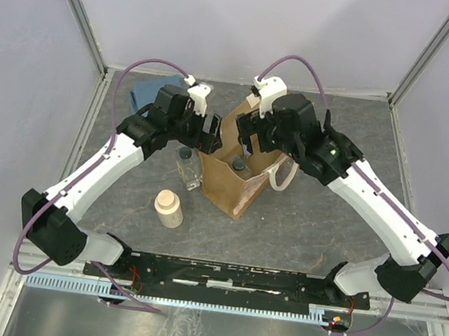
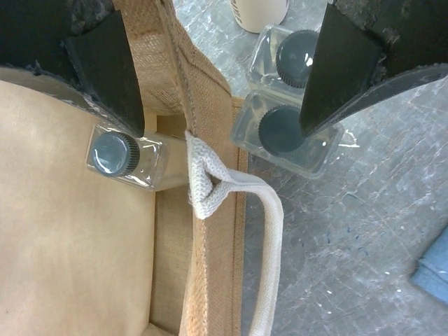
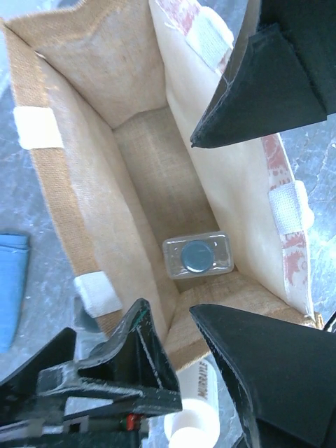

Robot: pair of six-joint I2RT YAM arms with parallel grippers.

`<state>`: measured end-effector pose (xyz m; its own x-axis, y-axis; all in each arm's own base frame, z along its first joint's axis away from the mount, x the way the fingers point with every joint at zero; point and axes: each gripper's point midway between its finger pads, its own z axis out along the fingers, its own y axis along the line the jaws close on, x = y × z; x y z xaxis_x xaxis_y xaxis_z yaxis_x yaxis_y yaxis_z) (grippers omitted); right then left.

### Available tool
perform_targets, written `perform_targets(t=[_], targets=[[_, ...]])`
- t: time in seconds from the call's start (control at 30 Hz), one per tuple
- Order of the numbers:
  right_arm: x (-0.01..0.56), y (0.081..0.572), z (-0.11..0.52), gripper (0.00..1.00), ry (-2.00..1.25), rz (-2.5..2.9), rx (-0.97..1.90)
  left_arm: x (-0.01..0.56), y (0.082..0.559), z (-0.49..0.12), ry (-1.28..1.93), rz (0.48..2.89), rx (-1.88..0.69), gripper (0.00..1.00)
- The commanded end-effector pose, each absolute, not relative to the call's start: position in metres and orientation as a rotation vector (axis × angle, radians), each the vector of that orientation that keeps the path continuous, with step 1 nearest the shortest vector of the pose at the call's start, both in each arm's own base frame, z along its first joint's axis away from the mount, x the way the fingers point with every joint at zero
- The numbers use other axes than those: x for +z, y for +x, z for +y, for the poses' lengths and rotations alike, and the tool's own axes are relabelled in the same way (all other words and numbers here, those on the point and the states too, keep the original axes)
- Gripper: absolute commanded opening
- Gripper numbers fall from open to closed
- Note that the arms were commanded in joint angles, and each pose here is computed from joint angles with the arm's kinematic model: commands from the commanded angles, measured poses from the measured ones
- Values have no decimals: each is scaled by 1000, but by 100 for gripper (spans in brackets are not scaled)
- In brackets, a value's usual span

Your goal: Place the personal care products into the canvas bag

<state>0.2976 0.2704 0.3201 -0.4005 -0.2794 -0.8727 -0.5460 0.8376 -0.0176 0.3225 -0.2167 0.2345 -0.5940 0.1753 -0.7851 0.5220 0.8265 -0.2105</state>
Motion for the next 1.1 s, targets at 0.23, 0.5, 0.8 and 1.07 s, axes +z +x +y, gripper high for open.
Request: perform_targets(t=[0.23, 0.5, 0.8, 1.07], targets=[[377, 328, 303, 100, -721, 1967, 283, 316, 302, -132, 298, 2120, -199, 100], [342, 359, 349, 94, -857, 2005, 278, 297, 259, -87, 222, 2203, -72, 100], [300, 377, 388, 80, -928, 1996, 348, 295, 224, -78, 201, 2194, -135, 99], [276, 383, 417, 79, -1000, 1988, 435, 292, 217, -74, 200, 2200, -123, 100]])
